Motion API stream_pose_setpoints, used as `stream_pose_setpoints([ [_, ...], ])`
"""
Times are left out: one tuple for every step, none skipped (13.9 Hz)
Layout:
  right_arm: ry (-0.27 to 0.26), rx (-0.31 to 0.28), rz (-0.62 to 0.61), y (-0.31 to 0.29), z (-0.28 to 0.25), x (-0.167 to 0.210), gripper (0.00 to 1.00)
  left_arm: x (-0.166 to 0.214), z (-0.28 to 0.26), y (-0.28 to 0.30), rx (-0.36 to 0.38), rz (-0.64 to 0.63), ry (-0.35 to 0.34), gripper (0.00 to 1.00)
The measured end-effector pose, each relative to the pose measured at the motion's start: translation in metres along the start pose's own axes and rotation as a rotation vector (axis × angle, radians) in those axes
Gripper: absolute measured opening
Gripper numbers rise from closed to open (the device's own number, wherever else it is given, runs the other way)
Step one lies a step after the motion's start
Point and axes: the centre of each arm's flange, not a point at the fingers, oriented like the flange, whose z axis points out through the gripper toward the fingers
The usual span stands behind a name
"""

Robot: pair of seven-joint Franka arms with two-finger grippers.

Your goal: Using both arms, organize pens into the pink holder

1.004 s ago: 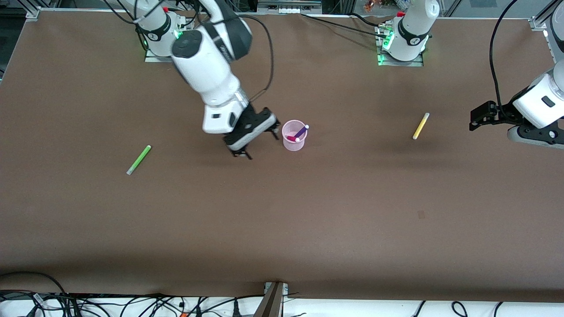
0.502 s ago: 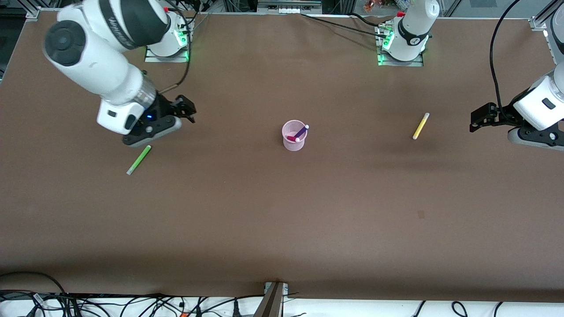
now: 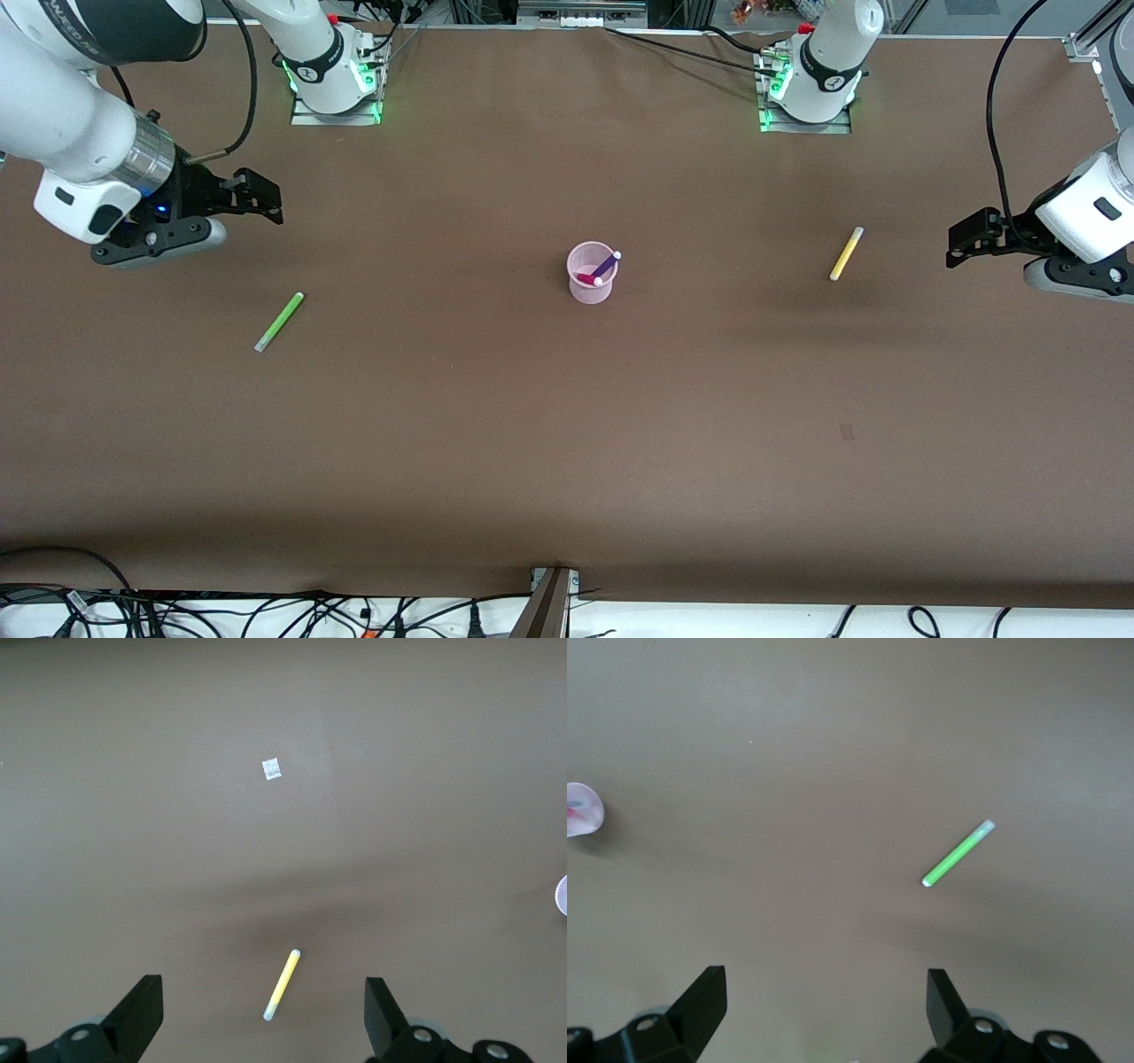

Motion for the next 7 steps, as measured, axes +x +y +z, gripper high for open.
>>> stream_pose_setpoints([
  [0.004,-0.007,0.000,0.000,-0.002,-0.001,1.00,0.000,0.000,0.000,0.000,0.000,0.000,1.00],
  [0.007,-0.009,0.002,0.000,-0.004,-0.001,1.00,0.000,0.000,0.000,0.000,0.000,0.000,1.00],
  [0.011,-0.011,0.005,0.000,-0.006,-0.001,1.00,0.000,0.000,0.000,0.000,0.000,0.000,1.00],
  [0.016,-0.013,0.009,0.001,-0.008,-0.001,1.00,0.000,0.000,0.000,0.000,0.000,0.000,1.00],
  [0.022,-0.014,0.014,0.004,-0.011,-0.001,1.00,0.000,0.000,0.000,0.000,0.000,0.000,1.00],
  [0.028,-0.014,0.019,0.007,-0.014,-0.001,1.00,0.000,0.000,0.000,0.000,0.000,-0.001,1.00],
  [0.031,-0.014,0.025,0.010,-0.016,-0.001,1.00,0.000,0.001,0.000,0.000,0.000,-0.001,1.00],
])
